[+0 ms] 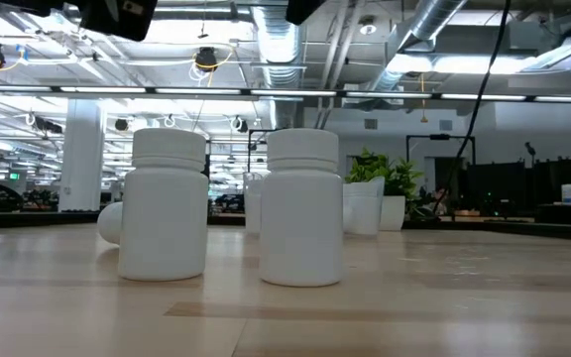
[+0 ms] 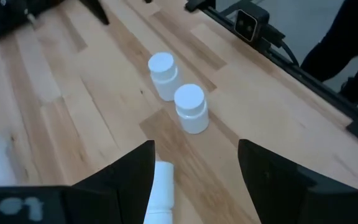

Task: Pick and place pill bottles into a basket
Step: Put the white medicine bottle into the transparent bin

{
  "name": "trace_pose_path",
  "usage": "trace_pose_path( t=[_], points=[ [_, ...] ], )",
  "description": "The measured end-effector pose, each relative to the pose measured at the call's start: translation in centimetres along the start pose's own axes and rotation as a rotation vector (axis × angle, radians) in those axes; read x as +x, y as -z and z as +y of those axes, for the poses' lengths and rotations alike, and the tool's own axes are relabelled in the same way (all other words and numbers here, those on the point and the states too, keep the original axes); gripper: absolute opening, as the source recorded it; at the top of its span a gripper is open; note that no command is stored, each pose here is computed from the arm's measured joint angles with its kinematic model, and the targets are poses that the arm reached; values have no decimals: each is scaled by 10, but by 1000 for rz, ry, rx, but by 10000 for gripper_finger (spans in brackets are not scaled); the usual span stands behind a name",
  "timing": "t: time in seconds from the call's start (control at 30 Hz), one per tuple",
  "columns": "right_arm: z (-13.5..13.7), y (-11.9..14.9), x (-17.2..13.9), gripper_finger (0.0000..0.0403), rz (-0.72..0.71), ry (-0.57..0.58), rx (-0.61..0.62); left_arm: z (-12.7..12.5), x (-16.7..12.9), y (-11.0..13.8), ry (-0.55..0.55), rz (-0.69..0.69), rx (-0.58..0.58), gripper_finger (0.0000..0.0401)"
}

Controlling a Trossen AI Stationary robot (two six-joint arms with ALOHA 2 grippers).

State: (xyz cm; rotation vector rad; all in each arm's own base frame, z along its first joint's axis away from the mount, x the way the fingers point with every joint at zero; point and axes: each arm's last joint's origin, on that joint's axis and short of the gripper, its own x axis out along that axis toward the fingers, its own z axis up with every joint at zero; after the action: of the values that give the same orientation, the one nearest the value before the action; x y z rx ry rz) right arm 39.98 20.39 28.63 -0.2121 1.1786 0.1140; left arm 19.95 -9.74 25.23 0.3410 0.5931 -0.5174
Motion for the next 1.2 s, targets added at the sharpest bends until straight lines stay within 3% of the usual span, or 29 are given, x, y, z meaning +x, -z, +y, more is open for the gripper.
trace_pose_path(
  t=[0.17, 0.33, 0.57, 0.93, 1.2],
  points=[
    [-1, 5, 0, 221, 52, -1, -96, 0, 0, 0, 7, 0, 50, 220],
    [2, 11, 4, 214, 97, 2, -117, 0, 0, -2, 11, -20, -28, 220],
    [18, 25, 17, 204, 139, 3, -138, 0, 0, -25, 124, -337, -49, 220],
    [26, 53, 16, 197, 86, 100, -38, -13, 26, 43, 120, -399, -208, 220],
    [43, 73, 34, 200, -60, 128, 58, -13, 27, 48, 69, -406, -217, 220]
  ],
)
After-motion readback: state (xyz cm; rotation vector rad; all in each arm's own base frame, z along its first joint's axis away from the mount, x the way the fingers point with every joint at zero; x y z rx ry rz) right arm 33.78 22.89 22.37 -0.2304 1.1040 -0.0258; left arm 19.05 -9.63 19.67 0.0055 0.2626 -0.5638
